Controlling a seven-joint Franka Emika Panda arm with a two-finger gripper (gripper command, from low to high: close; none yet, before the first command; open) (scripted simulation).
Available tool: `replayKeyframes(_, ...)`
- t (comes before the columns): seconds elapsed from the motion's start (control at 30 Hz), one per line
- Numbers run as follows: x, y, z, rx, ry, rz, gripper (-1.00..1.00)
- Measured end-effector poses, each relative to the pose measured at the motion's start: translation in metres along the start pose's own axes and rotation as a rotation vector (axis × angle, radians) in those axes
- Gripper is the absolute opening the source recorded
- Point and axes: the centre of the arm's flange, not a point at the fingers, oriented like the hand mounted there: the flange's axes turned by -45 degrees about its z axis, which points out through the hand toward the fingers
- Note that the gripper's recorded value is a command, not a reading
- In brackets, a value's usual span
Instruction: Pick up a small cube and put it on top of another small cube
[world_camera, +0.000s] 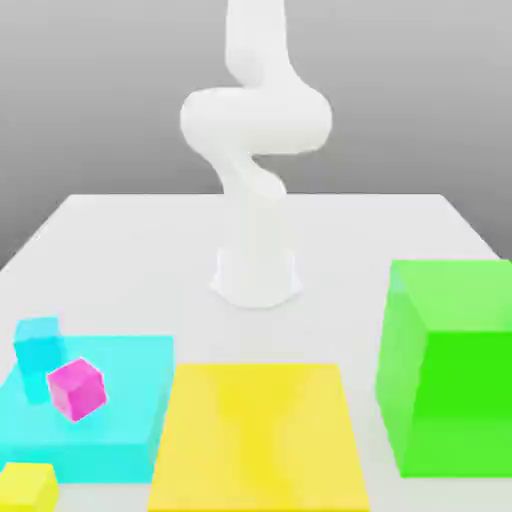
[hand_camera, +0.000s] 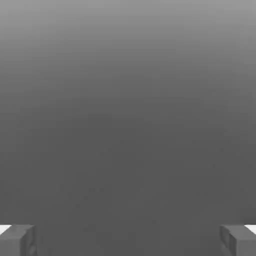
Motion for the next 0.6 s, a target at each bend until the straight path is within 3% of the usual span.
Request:
replayKeyframes(0.3,-0.009,0.069,0.152,0.061,-0.218,0.023,0.00)
replayKeyframes(0.6,-0.067,0.141,0.287,0.062,-0.416,0.052,0.00)
